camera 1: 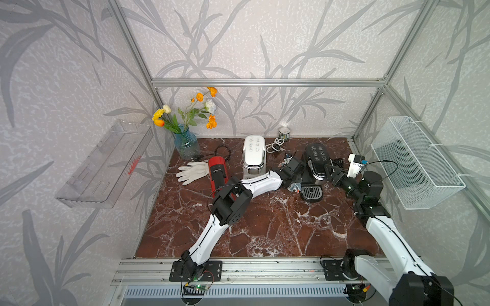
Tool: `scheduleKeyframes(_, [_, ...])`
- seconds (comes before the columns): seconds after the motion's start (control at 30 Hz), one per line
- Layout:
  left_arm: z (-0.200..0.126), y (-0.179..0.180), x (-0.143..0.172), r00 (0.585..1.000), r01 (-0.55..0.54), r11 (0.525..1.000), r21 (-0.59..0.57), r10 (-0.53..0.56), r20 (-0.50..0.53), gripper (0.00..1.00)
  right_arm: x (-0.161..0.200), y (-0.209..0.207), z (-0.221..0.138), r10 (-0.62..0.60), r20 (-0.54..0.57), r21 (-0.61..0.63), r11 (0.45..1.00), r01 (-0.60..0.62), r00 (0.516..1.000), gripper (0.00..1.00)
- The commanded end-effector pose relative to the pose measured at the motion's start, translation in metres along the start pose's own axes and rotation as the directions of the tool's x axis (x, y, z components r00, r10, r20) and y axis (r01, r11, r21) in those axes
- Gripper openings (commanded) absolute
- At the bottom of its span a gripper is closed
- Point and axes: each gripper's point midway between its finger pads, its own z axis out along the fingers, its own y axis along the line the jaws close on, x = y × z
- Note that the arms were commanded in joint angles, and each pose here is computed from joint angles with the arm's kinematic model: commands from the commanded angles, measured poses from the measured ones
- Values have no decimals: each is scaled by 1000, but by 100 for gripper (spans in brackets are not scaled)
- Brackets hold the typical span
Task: Wipe the surface of a coffee machine
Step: Wipe the dirt from the surface of the coffee machine.
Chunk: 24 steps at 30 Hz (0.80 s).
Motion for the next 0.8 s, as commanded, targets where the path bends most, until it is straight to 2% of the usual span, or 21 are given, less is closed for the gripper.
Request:
scheduleKeyframes(0.0, [-14, -22, -4, 1000, -25, 998, 63, 25, 1, 0, 30, 1, 0, 28, -106, -22, 999, -30, 994, 51])
scheduleKeyframes(0.13, [-54, -40, -47, 991, -93, 993, 68, 86, 99, 0, 27, 2, -1, 20, -100, -24, 999, -22, 995, 51])
scheduleKeyframes(0.23, [-87, -54, -82, 979, -115, 987, 111, 93, 184, 0, 27, 2, -1, 17, -99, -22, 1000, -19, 995, 51])
scheduleKeyframes(0.43, [-131, -75, -127, 964, -155, 968, 198, 105, 245, 0, 27, 3, -1, 16, -101, -24, 1000, -19, 995, 51])
scheduleKeyframes(0.57, [-129, -77, -135, 954, -192, 959, 207, 133, 269, 0, 27, 3, -1, 16, -102, -27, 999, -19, 995, 51])
scheduleKeyframes(0.77, [-89, -64, -113, 979, -148, 966, 212, 112, 169, 0, 27, 3, -2, 12, -105, -24, 1000, -15, 994, 51])
